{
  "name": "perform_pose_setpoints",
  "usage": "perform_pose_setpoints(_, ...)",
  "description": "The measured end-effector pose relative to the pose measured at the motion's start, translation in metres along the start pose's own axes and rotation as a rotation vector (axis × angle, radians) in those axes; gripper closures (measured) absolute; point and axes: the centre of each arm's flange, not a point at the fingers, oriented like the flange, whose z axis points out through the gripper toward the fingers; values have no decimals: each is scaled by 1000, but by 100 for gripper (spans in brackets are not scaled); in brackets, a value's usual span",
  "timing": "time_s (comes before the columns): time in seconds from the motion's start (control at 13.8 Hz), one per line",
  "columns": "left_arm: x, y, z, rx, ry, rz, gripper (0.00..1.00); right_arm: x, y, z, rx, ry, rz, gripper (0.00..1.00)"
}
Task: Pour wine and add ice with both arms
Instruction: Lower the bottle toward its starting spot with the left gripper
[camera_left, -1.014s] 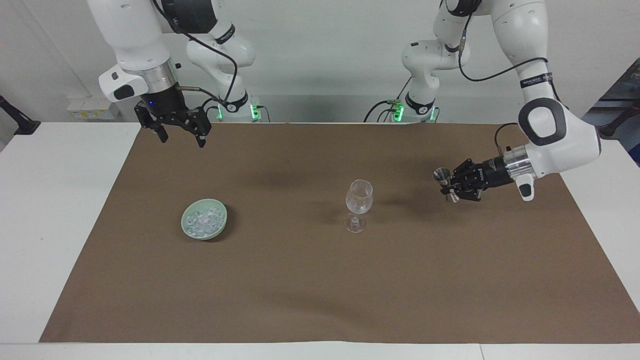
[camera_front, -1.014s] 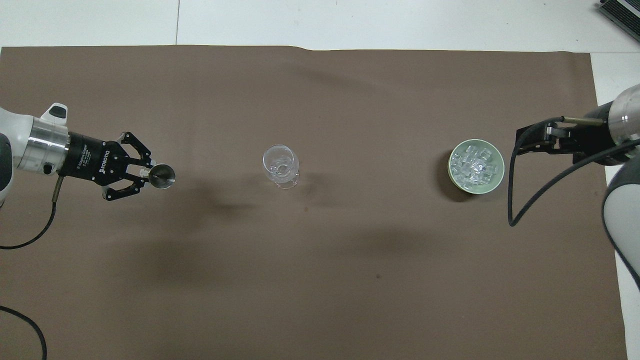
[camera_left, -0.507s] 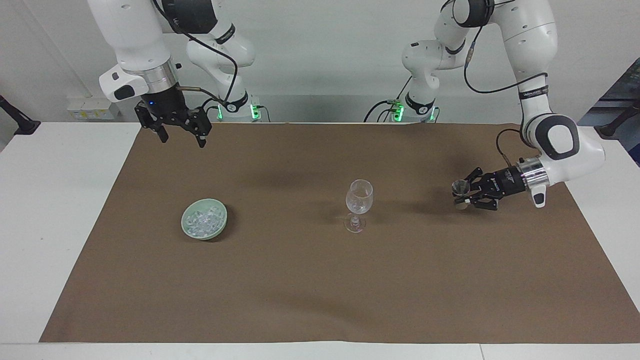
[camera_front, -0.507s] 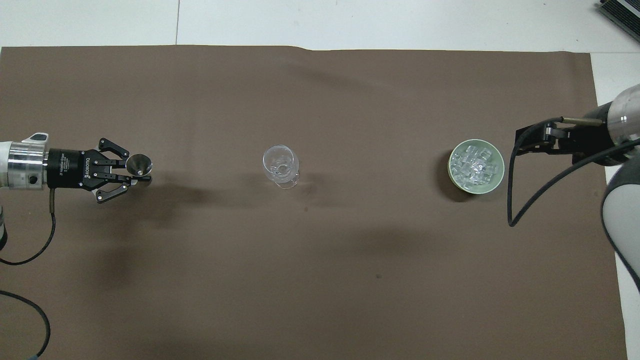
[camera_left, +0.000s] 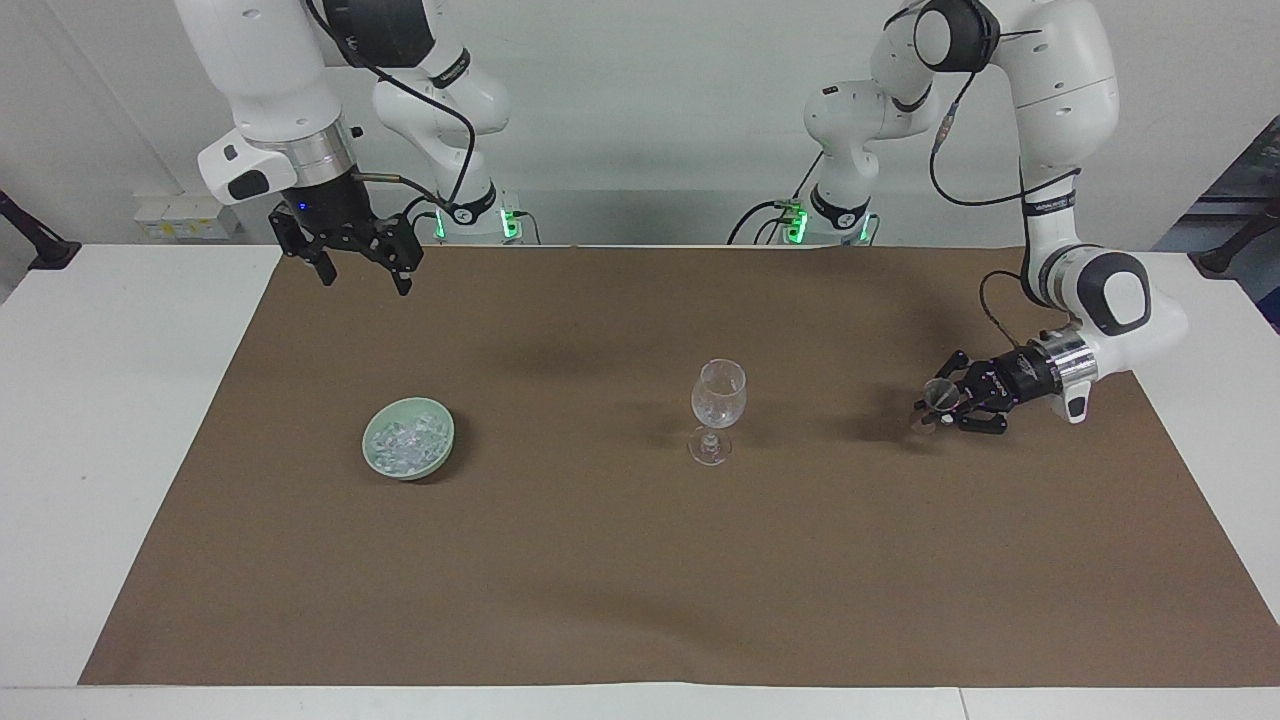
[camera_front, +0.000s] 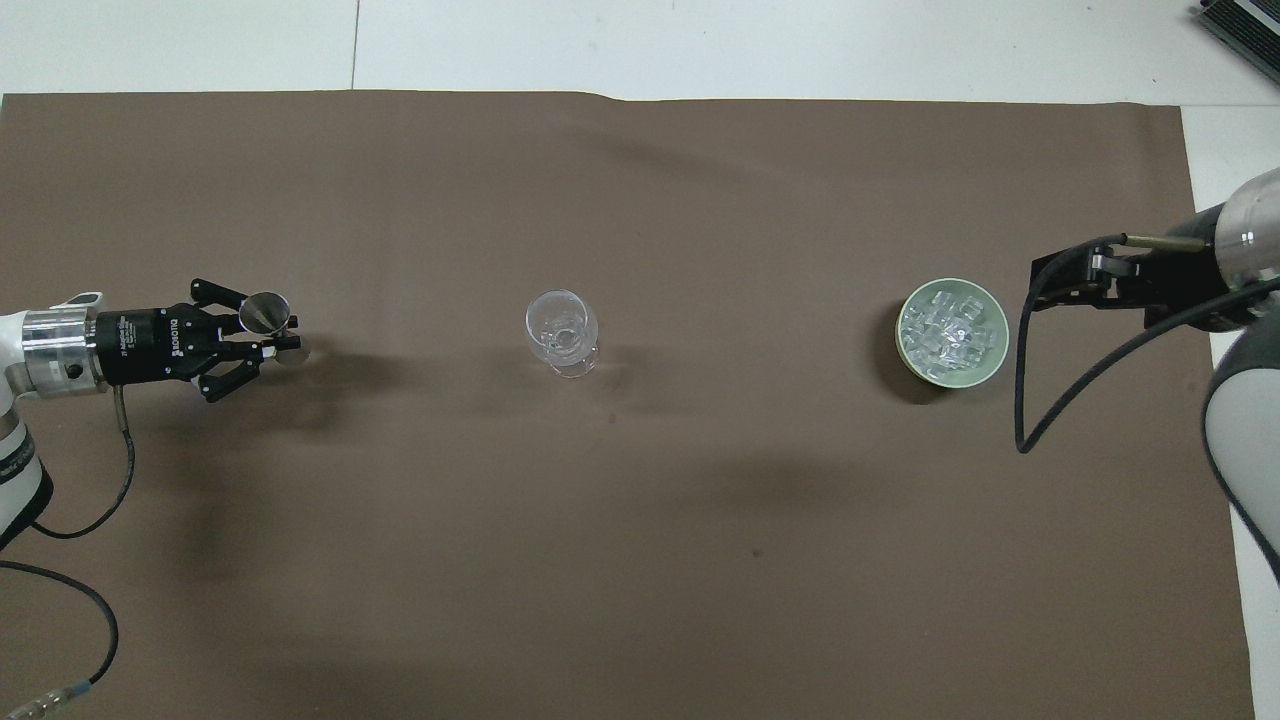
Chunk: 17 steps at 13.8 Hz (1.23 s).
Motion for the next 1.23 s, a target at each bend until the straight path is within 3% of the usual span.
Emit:
perform_pose_setpoints(0.36, 13, -5, 3, -37, -50, 23, 78, 0, 1, 0, 0, -1, 3, 0)
perform_pose_setpoints(0.87, 32, -17, 7, -63, -51, 13, 78, 1, 3, 6, -2, -8, 5, 0)
perform_pose_setpoints(1.23, 43, -20, 7, -91, -31, 22, 78, 4, 15, 37, -9, -35, -43, 0)
